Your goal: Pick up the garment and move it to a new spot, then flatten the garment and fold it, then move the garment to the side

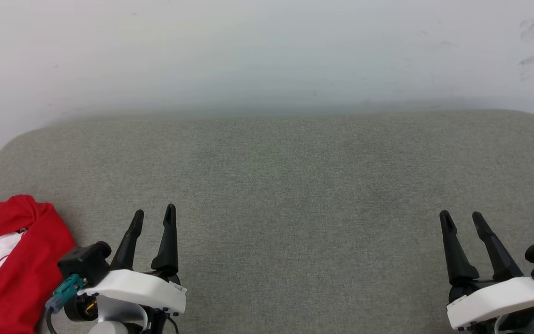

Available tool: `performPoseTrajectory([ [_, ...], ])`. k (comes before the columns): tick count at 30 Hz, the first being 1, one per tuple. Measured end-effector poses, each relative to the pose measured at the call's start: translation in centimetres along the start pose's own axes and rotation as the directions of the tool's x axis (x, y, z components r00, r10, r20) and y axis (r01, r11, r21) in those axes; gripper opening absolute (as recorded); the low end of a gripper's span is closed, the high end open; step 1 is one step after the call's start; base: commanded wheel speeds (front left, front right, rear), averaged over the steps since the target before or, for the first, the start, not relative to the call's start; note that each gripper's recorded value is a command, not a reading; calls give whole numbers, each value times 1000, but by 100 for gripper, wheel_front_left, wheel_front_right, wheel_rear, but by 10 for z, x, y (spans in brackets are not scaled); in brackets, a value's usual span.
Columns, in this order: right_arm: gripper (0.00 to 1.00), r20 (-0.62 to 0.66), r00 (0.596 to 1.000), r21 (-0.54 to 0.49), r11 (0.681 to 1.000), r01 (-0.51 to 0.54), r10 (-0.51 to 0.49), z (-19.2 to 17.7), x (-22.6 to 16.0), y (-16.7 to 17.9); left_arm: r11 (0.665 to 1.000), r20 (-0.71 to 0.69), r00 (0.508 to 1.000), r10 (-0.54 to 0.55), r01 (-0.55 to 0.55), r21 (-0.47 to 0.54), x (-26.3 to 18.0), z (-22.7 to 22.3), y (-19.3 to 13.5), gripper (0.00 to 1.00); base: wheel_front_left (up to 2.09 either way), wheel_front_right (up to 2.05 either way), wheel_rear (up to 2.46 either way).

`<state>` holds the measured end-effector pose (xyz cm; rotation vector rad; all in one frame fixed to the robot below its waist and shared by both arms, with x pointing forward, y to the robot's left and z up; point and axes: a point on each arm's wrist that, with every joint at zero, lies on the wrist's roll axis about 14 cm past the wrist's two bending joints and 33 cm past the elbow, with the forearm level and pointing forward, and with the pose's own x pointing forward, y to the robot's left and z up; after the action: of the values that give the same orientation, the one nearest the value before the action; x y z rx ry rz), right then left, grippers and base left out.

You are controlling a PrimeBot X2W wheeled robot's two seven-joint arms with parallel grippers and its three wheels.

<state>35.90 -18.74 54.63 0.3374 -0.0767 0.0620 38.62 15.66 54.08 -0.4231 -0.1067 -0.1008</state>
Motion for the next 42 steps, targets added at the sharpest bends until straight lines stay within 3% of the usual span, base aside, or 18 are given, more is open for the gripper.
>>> performPoseTrajectory([
  [14,100,-19,1000,-147,989,4,-7,0,-1,-1,986,3,1000,1,-2,165,-2,-2,2,100,0,0,0],
  [42,100,14,1000,-291,957,6,-2,8,-2,0,953,-16,1000,-8,13,304,-6,-17,5,100,0,0,0],
])
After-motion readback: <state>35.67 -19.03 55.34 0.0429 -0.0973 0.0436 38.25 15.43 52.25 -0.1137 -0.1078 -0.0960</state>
